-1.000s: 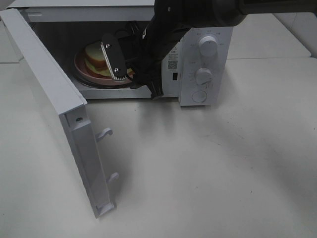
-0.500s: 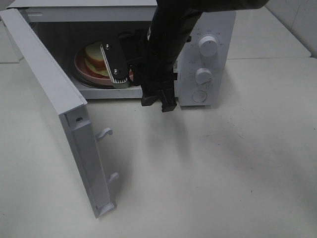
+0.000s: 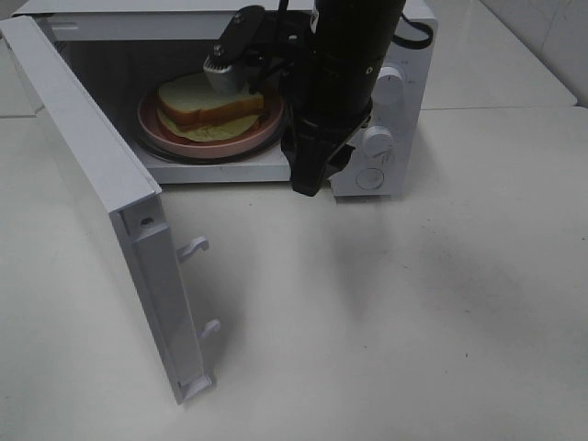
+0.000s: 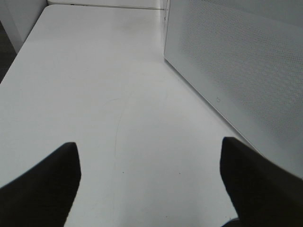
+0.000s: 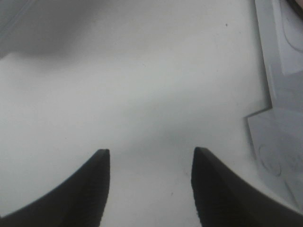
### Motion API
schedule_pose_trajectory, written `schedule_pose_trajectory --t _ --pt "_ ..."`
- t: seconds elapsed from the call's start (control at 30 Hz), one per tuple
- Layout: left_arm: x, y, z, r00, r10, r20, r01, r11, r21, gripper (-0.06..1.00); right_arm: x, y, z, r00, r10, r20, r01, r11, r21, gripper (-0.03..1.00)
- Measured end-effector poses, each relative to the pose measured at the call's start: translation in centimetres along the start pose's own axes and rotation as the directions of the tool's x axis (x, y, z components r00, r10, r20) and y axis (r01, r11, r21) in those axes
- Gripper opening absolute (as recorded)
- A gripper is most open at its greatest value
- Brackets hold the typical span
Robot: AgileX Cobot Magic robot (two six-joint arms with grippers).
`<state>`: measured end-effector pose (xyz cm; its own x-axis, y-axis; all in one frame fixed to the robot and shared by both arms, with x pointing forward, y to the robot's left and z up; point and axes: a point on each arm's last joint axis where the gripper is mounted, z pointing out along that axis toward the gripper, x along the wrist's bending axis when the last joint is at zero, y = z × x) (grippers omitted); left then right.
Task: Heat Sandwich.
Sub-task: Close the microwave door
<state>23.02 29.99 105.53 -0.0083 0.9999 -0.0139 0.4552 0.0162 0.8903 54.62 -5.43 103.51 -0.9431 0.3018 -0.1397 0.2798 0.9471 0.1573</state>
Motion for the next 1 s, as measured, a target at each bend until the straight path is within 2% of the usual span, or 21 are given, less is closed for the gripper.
schedule_pose_trajectory --t 0.03,0.07,0.13,0.17,0.2,0.23,0.27,0.3,0.33,0.37,0.43,0.47,0.6,0.87,1.0 --pt "0.0 0.0 0.0 1.000 0.000 0.000 0.000 1.000 0.000 0.76 0.1 -0.2 -0.9 0.994 0.104 0.010 -0.104 0.994 -0.008 0.53" --pt "0.0 0.0 0.0 1.000 0.000 0.000 0.000 1.000 0.000 0.76 0.1 -0.2 -0.9 0.994 0.104 0.010 -0.104 0.994 -0.008 0.53" --pt "0.0 0.0 0.0 1.000 0.000 0.000 0.000 1.000 0.000 0.76 0.1 -0.4 -1.5 0.974 0.225 0.013 -0.224 0.974 -0.015 0.53" --pt "0.0 0.0 0.0 1.000 0.000 0.000 0.000 1.000 0.000 0.76 0.2 -0.6 -2.0 0.942 0.336 0.014 -0.336 0.942 -0.019 0.53" --pt "0.0 0.0 0.0 1.000 0.000 0.000 0.000 1.000 0.000 0.76 0.3 -0.7 -2.3 0.919 0.394 0.017 -0.394 0.919 -0.014 0.53" --pt "0.0 0.0 0.0 1.000 0.000 0.000 0.000 1.000 0.000 0.76 0.3 -0.7 -2.3 0.919 0.394 0.017 -0.394 0.919 -0.014 0.53" --pt "0.0 0.0 0.0 1.000 0.000 0.000 0.000 1.000 0.000 0.76 0.3 -0.9 -2.5 0.894 0.448 0.023 -0.448 0.894 -0.005 0.53" --pt "0.0 0.0 0.0 1.000 0.000 0.000 0.000 1.000 0.000 0.76 0.3 -1.2 -2.9 0.843 0.537 0.037 -0.538 0.843 0.007 0.53" --pt "0.0 0.0 0.0 1.000 0.000 0.000 0.000 1.000 0.000 0.76 0.4 -1.5 -3.2 0.812 0.581 0.048 -0.582 0.813 0.012 0.53" --pt "0.0 0.0 0.0 1.000 0.000 0.000 0.000 1.000 0.000 0.76 0.4 -1.5 -3.2 0.812 0.581 0.048 -0.582 0.813 0.012 0.53" --pt "0.0 0.0 0.0 1.000 0.000 0.000 0.000 1.000 0.000 0.76 0.2 -1.9 -3.7 0.748 0.661 0.057 -0.663 0.748 0.016 0.53" --pt "0.0 0.0 0.0 1.000 0.000 0.000 0.000 1.000 0.000 0.76 0.1 -2.4 -4.1 0.683 0.728 0.065 -0.730 0.683 0.025 0.53" --pt "0.0 0.0 0.0 1.000 0.000 0.000 0.000 1.000 0.000 0.76 -0.5 -3.2 -4.4 0.637 0.767 0.076 -0.771 0.636 0.035 0.53" --pt "0.0 0.0 0.0 1.000 0.000 0.000 0.000 1.000 0.000 0.76 -2.0 -4.7 -4.8 0.611 0.791 0.027 -0.791 0.610 0.043 0.53" --pt "0.0 0.0 0.0 1.000 0.000 0.000 0.000 1.000 0.000 0.76 -3.7 -6.3 -4.8 0.578 0.815 0.020 -0.815 0.577 0.043 0.53"
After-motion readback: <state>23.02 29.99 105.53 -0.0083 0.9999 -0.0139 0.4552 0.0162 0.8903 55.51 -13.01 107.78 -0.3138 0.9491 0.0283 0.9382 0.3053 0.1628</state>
